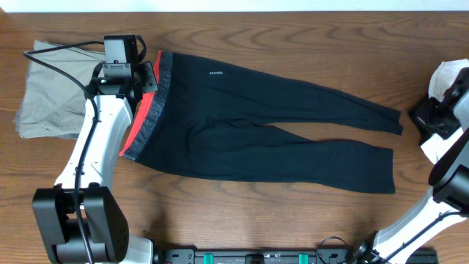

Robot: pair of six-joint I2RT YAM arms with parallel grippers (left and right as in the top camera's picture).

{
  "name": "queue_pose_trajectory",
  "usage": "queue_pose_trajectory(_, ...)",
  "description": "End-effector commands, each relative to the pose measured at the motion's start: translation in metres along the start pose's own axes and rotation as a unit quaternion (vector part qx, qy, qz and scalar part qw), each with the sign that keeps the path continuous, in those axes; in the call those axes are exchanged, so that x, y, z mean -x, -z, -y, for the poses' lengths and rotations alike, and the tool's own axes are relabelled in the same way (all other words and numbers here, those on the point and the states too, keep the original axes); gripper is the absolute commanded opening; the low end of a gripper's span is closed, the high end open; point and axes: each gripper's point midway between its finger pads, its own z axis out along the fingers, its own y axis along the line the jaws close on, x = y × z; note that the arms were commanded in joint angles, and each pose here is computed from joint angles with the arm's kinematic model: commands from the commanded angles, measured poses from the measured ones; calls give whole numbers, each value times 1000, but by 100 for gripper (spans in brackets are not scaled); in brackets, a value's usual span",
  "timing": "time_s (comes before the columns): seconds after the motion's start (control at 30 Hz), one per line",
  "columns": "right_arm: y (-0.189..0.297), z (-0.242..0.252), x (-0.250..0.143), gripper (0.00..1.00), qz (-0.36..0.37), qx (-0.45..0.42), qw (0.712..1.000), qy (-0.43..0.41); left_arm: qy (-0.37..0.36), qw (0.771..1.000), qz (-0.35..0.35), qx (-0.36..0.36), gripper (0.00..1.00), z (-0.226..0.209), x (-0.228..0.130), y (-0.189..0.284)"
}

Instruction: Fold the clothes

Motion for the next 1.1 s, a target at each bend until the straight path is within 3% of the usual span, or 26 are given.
queue_pose_trajectory(0.0,6,-5,8,1,1,4,1000,-11,-5,1000,-2,6,56,-4,1,-1)
queue_pose_trajectory(0.17,50,-42,17,4,25,60,997,30,-5,1000,-2,6,56,-3,1,-1)
queue_pose_trajectory(0.27,59,-59,13,33,32,75,995,62,-5,1000,-2,6,56,-4,1,-1)
queue_pose_trajectory(0.4,53,-78,0,45,19,83,991,103,-5,1000,-2,6,56,-4,1,-1)
queue_pose_trajectory(0.73,27,-106,-21,46,1,83,980,179,-6,1000,-8,7,56,-4,-2,-1)
queue_pose_trajectory(1.07,11,-100,-31,45,-25,70,981,179,-6,1000,-12,8,56,-4,-5,-2)
